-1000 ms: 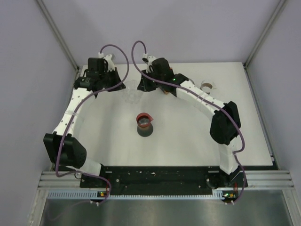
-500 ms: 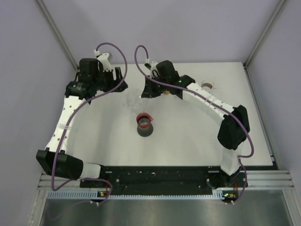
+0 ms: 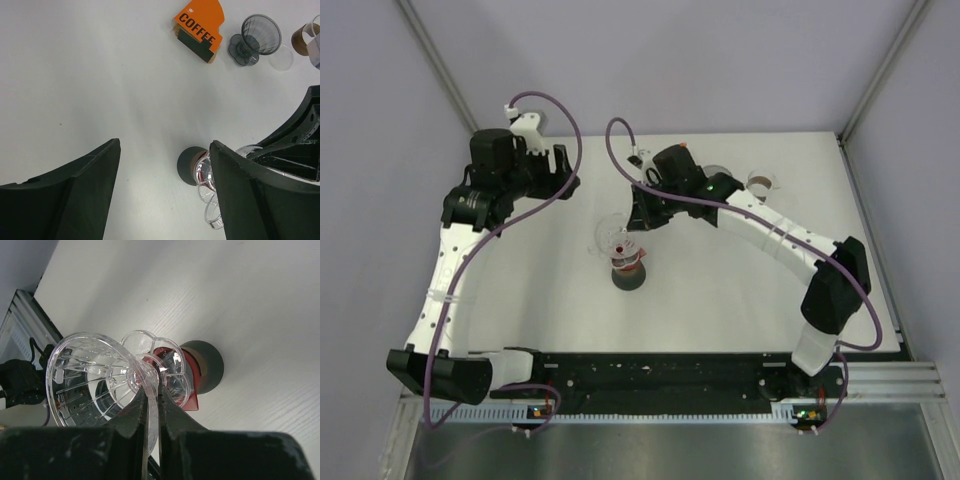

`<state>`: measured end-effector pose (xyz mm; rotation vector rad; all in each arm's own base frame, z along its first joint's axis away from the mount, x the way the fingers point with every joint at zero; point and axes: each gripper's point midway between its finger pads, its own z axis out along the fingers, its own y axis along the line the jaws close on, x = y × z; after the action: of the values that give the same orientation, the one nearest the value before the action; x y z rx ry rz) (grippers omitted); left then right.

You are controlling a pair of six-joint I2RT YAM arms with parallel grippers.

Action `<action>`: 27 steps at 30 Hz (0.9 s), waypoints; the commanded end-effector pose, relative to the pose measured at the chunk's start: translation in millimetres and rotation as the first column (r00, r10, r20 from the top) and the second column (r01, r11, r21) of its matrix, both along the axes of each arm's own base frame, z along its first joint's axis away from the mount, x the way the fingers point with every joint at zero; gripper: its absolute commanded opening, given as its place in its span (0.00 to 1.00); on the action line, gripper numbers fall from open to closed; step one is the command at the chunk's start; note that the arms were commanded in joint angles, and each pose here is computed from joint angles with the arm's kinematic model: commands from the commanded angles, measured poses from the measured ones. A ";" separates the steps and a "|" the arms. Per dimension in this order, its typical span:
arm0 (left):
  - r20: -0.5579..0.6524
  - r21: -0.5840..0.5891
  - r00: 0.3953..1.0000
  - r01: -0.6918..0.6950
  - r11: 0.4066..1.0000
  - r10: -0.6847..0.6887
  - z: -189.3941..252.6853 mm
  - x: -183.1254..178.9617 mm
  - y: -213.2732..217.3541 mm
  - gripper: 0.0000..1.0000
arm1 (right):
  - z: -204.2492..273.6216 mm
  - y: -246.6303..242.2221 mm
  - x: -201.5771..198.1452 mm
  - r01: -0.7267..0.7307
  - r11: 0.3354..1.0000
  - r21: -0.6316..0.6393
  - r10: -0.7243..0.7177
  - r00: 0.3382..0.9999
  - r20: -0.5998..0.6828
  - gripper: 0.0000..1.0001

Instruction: Place the coffee filter in the dripper

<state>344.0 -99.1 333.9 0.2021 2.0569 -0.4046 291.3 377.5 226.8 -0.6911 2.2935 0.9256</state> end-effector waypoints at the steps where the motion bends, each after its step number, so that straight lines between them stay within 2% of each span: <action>1: 0.021 0.004 1.000 0.002 1.000 -0.002 0.6 4.1 0.8 0.77 | 0.9 7.0 -3.5 -0.005 1.000 -0.031 0.006 1.000 0.029 0.00; 8: 0.023 0.006 1.000 0.005 1.000 -0.005 0.4 2.8 0.9 0.77 | -18.0 3.4 2.9 0.016 0.994 -0.109 -0.014 1.000 0.026 0.00; 13: 0.023 0.007 1.000 0.012 1.000 -0.012 -1.0 0.1 0.4 0.76 | -12.9 6.1 7.7 0.022 0.994 -0.108 -0.017 0.999 0.045 0.00; 16: 0.026 0.013 1.000 0.009 1.000 -0.009 -0.9 -0.5 1.7 0.76 | -7.0 5.4 10.4 0.032 0.994 -0.108 -0.025 0.998 0.060 0.14; 19: 0.030 0.017 1.000 0.009 1.000 -0.010 -0.6 -1.1 2.3 0.76 | -2.4 3.0 12.7 0.041 0.993 -0.112 -0.033 0.997 0.075 0.37; 23: 0.029 0.019 0.999 0.013 1.000 -0.014 -1.2 -1.3 1.9 0.76 | 10.9 4.6 10.8 0.019 0.996 -0.090 -0.011 0.996 0.094 0.56; 27: 0.024 0.023 0.999 0.024 0.999 -0.024 -3.5 -1.9 1.0 0.76 | 34.4 -2.6 19.2 0.006 0.999 -0.038 -0.001 0.993 0.121 0.64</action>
<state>342.5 -98.6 318.8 0.2244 2.0892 -0.3962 299.2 374.1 210.0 -0.7347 2.3497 0.7482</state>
